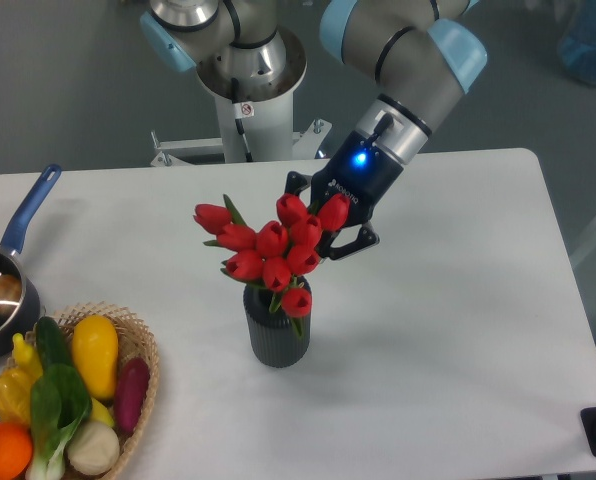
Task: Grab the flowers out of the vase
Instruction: 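Lift the gripped tulips up and out of the grey vase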
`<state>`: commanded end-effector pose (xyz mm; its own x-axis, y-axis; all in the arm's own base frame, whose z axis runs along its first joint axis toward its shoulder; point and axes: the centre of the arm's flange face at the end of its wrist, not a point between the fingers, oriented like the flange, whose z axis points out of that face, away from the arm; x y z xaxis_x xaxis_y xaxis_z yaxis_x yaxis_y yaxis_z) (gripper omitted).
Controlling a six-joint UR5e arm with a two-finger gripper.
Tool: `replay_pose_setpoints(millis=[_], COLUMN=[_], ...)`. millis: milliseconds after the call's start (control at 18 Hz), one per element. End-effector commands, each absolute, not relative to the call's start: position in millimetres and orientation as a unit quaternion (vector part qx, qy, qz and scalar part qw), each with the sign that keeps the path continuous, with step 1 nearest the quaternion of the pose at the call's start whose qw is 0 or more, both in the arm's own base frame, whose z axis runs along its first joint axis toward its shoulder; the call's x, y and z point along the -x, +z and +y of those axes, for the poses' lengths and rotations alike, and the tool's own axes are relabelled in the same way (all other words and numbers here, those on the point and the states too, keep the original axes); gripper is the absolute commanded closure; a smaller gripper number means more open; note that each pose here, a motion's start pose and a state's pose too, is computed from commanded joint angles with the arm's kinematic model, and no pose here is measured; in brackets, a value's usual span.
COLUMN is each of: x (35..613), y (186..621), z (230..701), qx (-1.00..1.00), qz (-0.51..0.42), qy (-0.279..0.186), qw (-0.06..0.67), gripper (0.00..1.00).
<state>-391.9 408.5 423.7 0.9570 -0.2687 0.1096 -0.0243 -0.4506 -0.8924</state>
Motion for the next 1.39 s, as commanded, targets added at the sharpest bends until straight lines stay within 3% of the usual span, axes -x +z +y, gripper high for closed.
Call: replay_pose_setpoints(millis=[1389], x=[428], y=[487], z=[357], qx=[0.791], qz=[-0.016], qy=[-0.137], qw=[0.596], gripper=[0.67])
